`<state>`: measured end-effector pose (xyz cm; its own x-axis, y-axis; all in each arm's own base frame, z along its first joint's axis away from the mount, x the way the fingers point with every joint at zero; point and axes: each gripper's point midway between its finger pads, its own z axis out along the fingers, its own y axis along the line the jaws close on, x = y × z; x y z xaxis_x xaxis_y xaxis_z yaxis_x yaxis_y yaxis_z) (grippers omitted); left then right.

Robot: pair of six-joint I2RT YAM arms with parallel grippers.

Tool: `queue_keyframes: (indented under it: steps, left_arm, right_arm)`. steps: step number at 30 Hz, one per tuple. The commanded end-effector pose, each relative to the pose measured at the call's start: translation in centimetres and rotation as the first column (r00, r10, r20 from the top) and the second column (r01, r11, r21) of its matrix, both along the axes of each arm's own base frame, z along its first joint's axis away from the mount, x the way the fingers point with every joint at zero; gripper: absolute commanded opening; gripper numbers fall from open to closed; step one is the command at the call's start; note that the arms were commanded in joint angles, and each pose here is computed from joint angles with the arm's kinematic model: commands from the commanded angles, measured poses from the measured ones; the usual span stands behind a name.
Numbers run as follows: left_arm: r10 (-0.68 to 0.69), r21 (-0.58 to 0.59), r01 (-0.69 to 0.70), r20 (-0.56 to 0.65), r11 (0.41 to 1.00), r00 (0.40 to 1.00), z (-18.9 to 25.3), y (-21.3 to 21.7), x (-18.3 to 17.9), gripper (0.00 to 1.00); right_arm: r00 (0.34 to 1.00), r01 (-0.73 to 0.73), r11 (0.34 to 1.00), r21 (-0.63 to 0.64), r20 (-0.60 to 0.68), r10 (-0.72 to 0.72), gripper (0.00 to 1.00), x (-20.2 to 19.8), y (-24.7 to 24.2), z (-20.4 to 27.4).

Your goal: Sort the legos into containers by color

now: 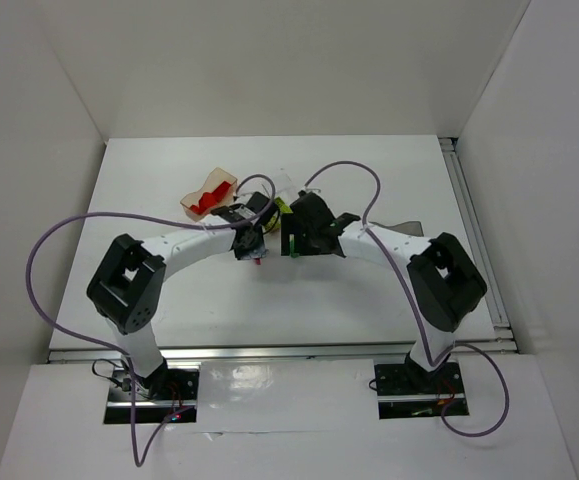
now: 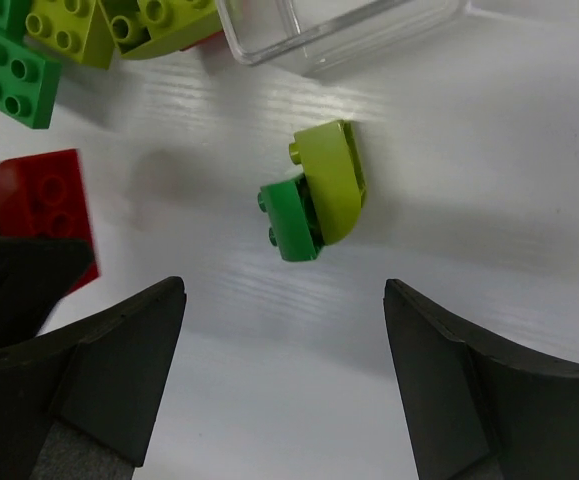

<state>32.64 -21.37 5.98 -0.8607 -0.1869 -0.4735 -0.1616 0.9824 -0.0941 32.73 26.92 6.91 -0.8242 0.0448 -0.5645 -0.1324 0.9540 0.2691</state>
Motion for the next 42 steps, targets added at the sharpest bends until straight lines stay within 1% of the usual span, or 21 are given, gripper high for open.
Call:
queue_keyframes:
  steps: [1, 3, 4, 5, 6, 8, 10, 11, 14, 18, 22, 28, 29, 30, 31, 32, 34, 37, 39, 40, 42]
  left_arm:
    - [0.002, -0.018, -0.002, 0.009, 1.000, 1.000, 2.1, 2.3, 0.0, 0.00]
    - [-0.008, -0.057, 0.009, 0.031, 0.998, 0.999, 3.4, 2.5, 0.8, 0.00]
    - [-0.041, -0.095, 0.045, 0.039, 0.994, 0.998, 4.4, 1.6, 0.9, 0.00]
    - [-0.059, -0.124, 0.071, 0.092, 0.990, 0.994, 6.5, 1.0, 2.4, 0.00]
    - [-0.074, -0.129, 0.086, 0.097, 0.988, 0.993, 6.7, 0.4, 3.0, 0.00]
    - [-0.095, -0.149, 0.118, 0.151, 0.982, 0.984, 8.9, -0.9, 5.0, 0.00]
    - [-0.098, -0.160, 0.118, 0.129, 0.980, 0.987, 8.6, -1.0, 6.0, 0.00]
    - [-0.092, -0.176, 0.119, 0.153, 0.977, 0.984, 9.6, -0.8, 7.3, 0.00]
    - [-0.056, -0.165, 0.080, 0.145, 0.983, 0.988, 9.9, 0.7, 9.3, 0.00]
    - [0.075, -0.121, -0.062, 0.110, 0.991, 0.991, 9.3, 6.1, 12.5, 0.00]
    - [0.146, -0.104, -0.137, 0.086, 0.985, 0.986, 7.8, 9.7, 14.1, 0.00]
    - [0.206, -0.092, -0.197, 0.097, 0.976, 0.974, 6.8, 11.9, 17.8, 0.01]
    - [0.206, -0.084, -0.199, 0.076, 0.976, 0.976, 5.8, 11.8, 18.0, 0.08]
    - [0.214, -0.081, -0.209, 0.069, 0.975, 0.974, 5.5, 12.2, 18.3, 0.19]
    - [0.215, -0.085, -0.208, 0.080, 0.974, 0.973, 6.1, 12.1, 18.9, 0.47]
    - [0.215, -0.082, -0.209, 0.073, 0.975, 0.974, 5.9, 12.1, 19.0, 0.62]
    - [0.207, -0.076, -0.201, 0.071, 0.977, 0.976, 5.9, 12.2, 18.7, 0.85]
    - [0.167, -0.073, -0.161, 0.079, 0.984, 0.983, 7.4, 10.5, 16.4, 0.87]
    - [0.142, -0.075, -0.134, 0.106, 0.988, 0.984, 8.5, 9.4, 15.2, 0.84]
    - [0.128, -0.092, -0.115, 0.146, 0.989, 0.981, 10.6, 8.9, 14.4, 0.83]
    - [0.057, -0.132, -0.040, 0.124, 0.990, 0.991, 10.0, 6.3, 12.0, 0.82]
  right_arm:
    - [0.997, 0.014, 0.996, -0.083, 0.083, -0.007, 0.88, 2.2, -0.3, 1.0]
    - [0.992, 0.068, 0.993, -0.100, 0.113, -0.056, 0.88, 2.2, -1.5, 1.2]
    - [0.983, 0.114, 0.992, -0.057, 0.151, -0.104, 0.88, 2.6, -2.5, 3.0]
    - [0.975, 0.139, 0.990, -0.018, 0.179, -0.134, 0.88, 2.9, -3.1, 3.9]
    - [0.964, 0.177, 0.984, 0.003, 0.199, -0.174, 0.88, 2.6, -5.3, 4.7]
    - [0.954, 0.216, 0.976, 0.037, 0.206, -0.219, 0.88, 2.4, -7.0, 5.4]
    - [0.944, 0.250, 0.967, 0.044, 0.212, -0.254, 0.88, 1.6, -9.1, 6.1]
    - [0.938, 0.269, 0.963, 0.036, 0.217, -0.270, 0.88, 1.5, -9.9, 6.2]
    - [0.924, 0.308, 0.950, 0.042, 0.223, -0.310, 0.88, 0.9, -12.0, 6.5]
    - [0.929, 0.304, 0.951, 0.054, 0.203, -0.309, 0.88, 0.3, -12.9, 6.3]
    - [0.931, 0.301, 0.952, 0.051, 0.202, -0.305, 0.88, 0.4, -13.1, 6.3]
    - [0.941, 0.281, 0.958, 0.055, 0.178, -0.287, 0.88, 0.6, -12.5, 5.4]
    - [0.940, 0.281, 0.958, 0.061, 0.185, -0.288, 0.88, 0.8, -12.4, 5.8]
    - [0.941, 0.281, 0.958, 0.055, 0.178, -0.287, 0.88, 0.8, -12.4, 5.5]
    - [0.941, 0.281, 0.958, 0.055, 0.178, -0.287, 0.88, 0.8, -12.4, 5.5]
    - [0.941, 0.281, 0.958, 0.055, 0.178, -0.287, 0.88, 0.8, -12.4, 5.5]
    - [0.948, 0.263, 0.962, 0.068, 0.167, -0.271, 0.88, 0.6, -12.0, 5.4]
    - [0.964, 0.211, 0.974, 0.078, 0.146, -0.221, 0.88, 0.6, -11.0, 4.8]
    - [0.981, 0.135, 0.989, 0.059, 0.129, -0.141, 0.88, 0.3, -9.3, 3.8]
    - [0.987, 0.101, 0.994, 0.050, 0.123, -0.106, 0.88, 0.2, -8.4, 3.5]
    - [0.993, 0.064, 0.998, -0.001, 0.100, -0.064, 0.88, 0.3, -6.8, 2.4]
